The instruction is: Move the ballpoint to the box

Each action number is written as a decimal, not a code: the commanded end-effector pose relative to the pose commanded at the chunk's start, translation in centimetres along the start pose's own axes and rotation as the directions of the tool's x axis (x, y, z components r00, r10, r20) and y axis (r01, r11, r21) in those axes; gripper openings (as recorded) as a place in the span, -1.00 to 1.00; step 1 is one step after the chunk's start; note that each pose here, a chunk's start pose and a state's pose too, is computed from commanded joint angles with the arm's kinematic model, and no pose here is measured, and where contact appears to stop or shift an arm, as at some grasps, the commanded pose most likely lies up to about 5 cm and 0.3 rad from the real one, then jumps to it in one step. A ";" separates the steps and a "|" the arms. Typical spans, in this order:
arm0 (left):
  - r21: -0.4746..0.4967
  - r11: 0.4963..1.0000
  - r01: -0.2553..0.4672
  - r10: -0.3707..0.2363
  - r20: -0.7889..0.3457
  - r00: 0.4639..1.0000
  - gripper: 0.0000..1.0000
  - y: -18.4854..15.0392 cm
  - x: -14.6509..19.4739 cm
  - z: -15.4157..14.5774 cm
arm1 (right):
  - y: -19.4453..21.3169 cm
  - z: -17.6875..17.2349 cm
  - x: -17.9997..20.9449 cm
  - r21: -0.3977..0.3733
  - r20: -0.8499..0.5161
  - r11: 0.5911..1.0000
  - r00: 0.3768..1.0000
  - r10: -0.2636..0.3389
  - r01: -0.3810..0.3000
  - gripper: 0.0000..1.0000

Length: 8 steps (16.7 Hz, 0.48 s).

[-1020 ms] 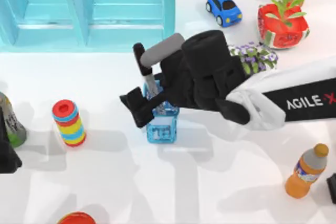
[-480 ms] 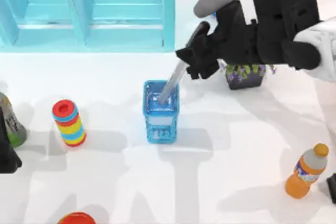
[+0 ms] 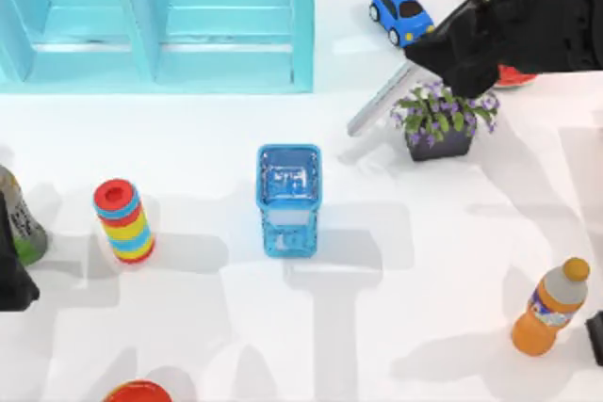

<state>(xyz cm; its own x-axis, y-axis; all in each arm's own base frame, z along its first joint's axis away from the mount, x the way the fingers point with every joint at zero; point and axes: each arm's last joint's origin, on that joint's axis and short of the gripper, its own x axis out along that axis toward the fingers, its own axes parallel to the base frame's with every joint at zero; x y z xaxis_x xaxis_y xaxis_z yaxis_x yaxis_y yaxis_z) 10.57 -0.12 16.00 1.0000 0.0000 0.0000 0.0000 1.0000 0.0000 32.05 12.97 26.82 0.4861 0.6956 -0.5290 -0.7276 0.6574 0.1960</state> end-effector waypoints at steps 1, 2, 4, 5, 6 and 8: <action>0.000 1.000 0.000 0.000 0.000 1.000 1.00 0.0 0.0 0.0 | 0.0 0.0 0.0 0.000 0.000 1.000 1.000 0.000 0.000 -1.00; 0.000 1.000 0.000 0.000 0.000 1.000 1.00 0.0 0.0 0.0 | 0.1 0.0 0.2 0.002 -0.003 1.000 1.000 0.004 -0.004 -1.00; 0.000 1.000 0.000 0.000 0.000 1.000 1.00 0.0 0.0 0.0 | -0.3 0.0 -0.1 0.000 -0.007 1.000 1.000 -0.008 0.008 -1.00; 0.000 1.000 0.000 0.000 0.000 1.000 1.00 0.0 0.0 0.0 | -0.9 0.0 -0.6 -0.002 -0.014 1.000 0.999 -0.029 0.029 -1.00; 0.000 1.000 0.000 0.000 0.000 1.000 1.00 0.0 0.0 0.0 | -1.7 0.1 -1.4 -0.004 -0.023 0.998 0.998 -0.059 0.059 -1.00; 0.000 1.000 0.000 0.000 0.000 1.000 1.00 0.0 0.0 0.0 | -4.0 -0.1 -4.0 -0.001 -0.057 0.989 0.988 -0.145 0.145 -1.00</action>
<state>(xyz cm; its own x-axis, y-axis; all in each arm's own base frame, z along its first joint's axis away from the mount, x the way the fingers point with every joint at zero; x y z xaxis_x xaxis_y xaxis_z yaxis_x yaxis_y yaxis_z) 10.57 -0.12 16.00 1.0000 0.0000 0.0000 0.0000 1.0000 0.0000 32.97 7.55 28.10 0.5580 0.5754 -0.5979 -0.6498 0.7512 0.1165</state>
